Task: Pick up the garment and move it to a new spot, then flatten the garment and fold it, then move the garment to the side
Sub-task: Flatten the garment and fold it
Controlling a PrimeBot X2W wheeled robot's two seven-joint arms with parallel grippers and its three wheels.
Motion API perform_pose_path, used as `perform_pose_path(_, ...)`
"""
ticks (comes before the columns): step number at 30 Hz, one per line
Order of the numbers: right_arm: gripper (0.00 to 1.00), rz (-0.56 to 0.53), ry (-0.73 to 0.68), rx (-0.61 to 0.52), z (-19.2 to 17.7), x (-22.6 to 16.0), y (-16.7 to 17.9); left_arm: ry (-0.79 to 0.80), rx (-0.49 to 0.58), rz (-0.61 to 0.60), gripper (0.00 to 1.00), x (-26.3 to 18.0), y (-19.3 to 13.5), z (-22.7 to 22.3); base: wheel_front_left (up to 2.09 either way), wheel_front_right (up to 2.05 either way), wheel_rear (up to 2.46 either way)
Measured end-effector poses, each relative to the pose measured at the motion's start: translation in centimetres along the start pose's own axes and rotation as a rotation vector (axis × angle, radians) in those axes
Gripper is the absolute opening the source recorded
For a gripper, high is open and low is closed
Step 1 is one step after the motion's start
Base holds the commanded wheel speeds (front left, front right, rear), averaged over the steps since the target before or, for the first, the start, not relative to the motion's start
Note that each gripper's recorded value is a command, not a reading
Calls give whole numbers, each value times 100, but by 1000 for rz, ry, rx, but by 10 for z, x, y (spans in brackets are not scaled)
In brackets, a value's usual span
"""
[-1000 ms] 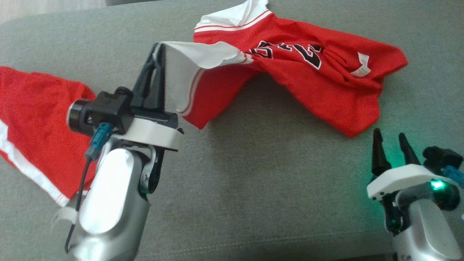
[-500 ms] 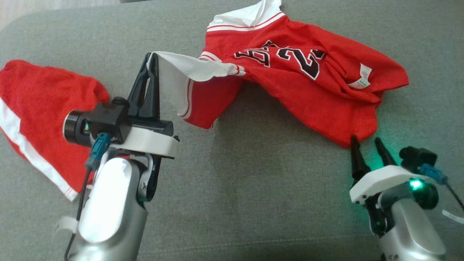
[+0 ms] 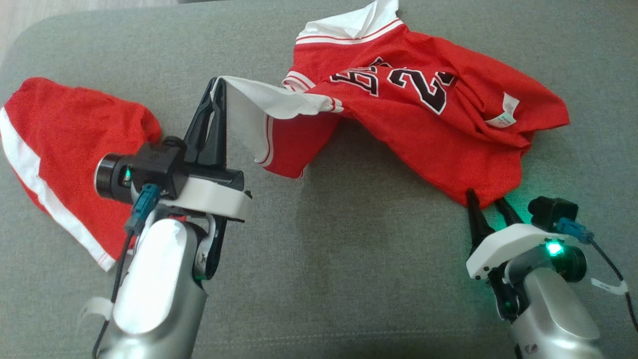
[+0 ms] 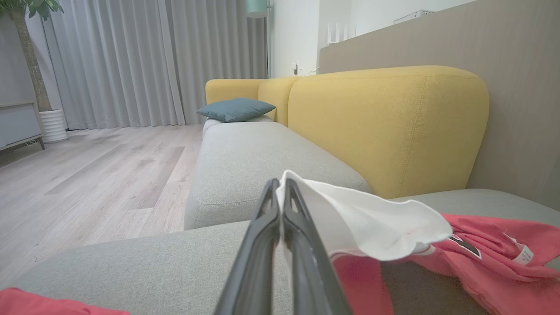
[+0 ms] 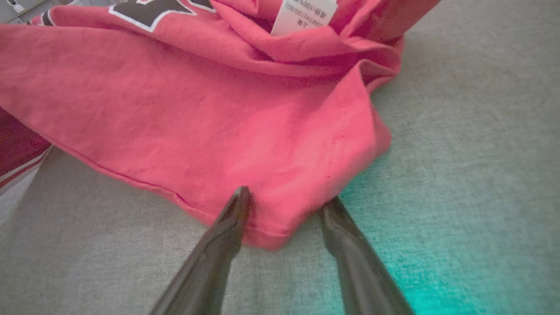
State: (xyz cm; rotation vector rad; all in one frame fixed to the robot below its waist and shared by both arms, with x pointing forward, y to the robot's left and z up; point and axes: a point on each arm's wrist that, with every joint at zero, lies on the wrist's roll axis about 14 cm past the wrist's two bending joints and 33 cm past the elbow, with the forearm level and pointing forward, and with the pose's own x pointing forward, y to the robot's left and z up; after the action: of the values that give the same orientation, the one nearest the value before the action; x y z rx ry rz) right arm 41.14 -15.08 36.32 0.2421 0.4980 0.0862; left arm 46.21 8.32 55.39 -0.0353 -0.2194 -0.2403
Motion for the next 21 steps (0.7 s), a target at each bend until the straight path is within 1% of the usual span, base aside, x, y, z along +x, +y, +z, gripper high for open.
perform_pose_path(1,0,2,2,-3,0,0,1,0,1,1,0,0,0,0,0,0,0)
perform_pose_path(6,0,-5,-6,-24,3,-3,-1,-4,2,-1,0,-2,-1,3,0,0,0)
perform_pose_path(8,0,-22,-37,-22,12,-6,-6,1,1,0,0,-6,-2,3,0,0,0)
perform_pose_path(10,0,-49,-89,-39,28,-10,-15,5,8,-3,0,-9,-4,2,0,0,0)
perform_pose_path(11,0,-69,-153,-78,50,-15,-23,1,10,1,0,-11,-3,4,0,0,0)
perform_pose_path(15,0,-88,-291,-177,106,-30,-33,-56,27,-10,0,-9,-6,25,0,0,0)
perform_pose_path(21,0,-65,-461,-350,186,-65,-26,-195,42,-11,0,-9,-4,74,0,0,0)
